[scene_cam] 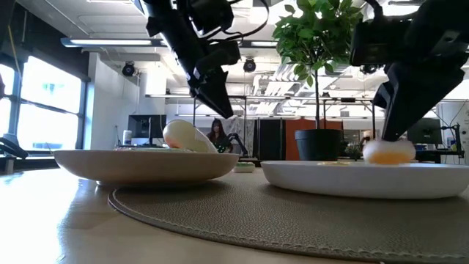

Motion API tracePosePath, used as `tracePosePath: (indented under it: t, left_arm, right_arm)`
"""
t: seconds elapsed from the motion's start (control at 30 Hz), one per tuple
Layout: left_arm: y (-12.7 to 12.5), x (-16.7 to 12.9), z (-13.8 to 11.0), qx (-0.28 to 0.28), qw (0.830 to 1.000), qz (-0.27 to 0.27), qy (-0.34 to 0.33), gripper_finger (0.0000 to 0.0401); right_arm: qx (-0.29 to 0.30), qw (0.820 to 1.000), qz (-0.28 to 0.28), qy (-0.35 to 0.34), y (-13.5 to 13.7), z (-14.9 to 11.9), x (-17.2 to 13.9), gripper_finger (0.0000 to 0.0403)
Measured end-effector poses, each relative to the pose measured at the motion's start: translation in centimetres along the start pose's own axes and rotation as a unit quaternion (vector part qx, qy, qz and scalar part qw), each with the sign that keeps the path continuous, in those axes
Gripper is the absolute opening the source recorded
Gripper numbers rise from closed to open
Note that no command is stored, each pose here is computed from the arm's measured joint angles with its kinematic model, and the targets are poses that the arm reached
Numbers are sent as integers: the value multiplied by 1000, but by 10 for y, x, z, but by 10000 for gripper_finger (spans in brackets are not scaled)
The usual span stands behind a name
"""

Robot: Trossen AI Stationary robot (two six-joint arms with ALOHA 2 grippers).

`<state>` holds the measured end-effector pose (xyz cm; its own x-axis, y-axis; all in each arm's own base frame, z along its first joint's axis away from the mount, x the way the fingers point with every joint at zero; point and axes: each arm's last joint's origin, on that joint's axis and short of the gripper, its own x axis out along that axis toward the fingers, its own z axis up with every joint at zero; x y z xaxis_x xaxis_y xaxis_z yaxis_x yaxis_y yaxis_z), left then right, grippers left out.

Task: Pick & Place donuts
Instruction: Put the right small pink donut on the white plate, then put the small pink donut on the white plate

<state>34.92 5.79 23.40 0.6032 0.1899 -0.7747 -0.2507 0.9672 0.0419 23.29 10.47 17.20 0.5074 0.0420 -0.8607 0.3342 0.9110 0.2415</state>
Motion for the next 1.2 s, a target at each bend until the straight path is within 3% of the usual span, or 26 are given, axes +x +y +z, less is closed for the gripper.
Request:
tracePosePath:
  t: [0.23, 0.37, 0.53, 0.73, 0.87, 1.03, 1.2]
  left_arm:
    - [-1, 1, -6, -2, 999, -15, 31, 145]
    - [-3, 15, -8, -12, 999, -28, 38, 151]
    - [-4, 42, -17, -31, 997, -17, 67, 152]
    - [-2, 70, -28, -42, 993, 63, 89, 152]
    - [-1, 76, -33, -46, 989, 98, 101, 152]
    - [0, 77, -34, -46, 988, 104, 102, 151]
    - [4, 76, -35, -48, 987, 107, 109, 122]
  right_arm:
    - [-15, 1000, 8, 6, 0, 0, -1, 117]
    - [-35, 999, 21, 18, 1, -1, -1, 139]
    - [-37, 998, 37, 31, 2, -2, -3, 144]
    - [-50, 998, 33, 21, 1, -1, -6, 144]
    - [-51, 998, 34, 20, 1, -1, -7, 144]
    - [-50, 998, 27, 9, 1, 0, -7, 144]
    - [-50, 998, 25, 4, 1, 0, -7, 144]
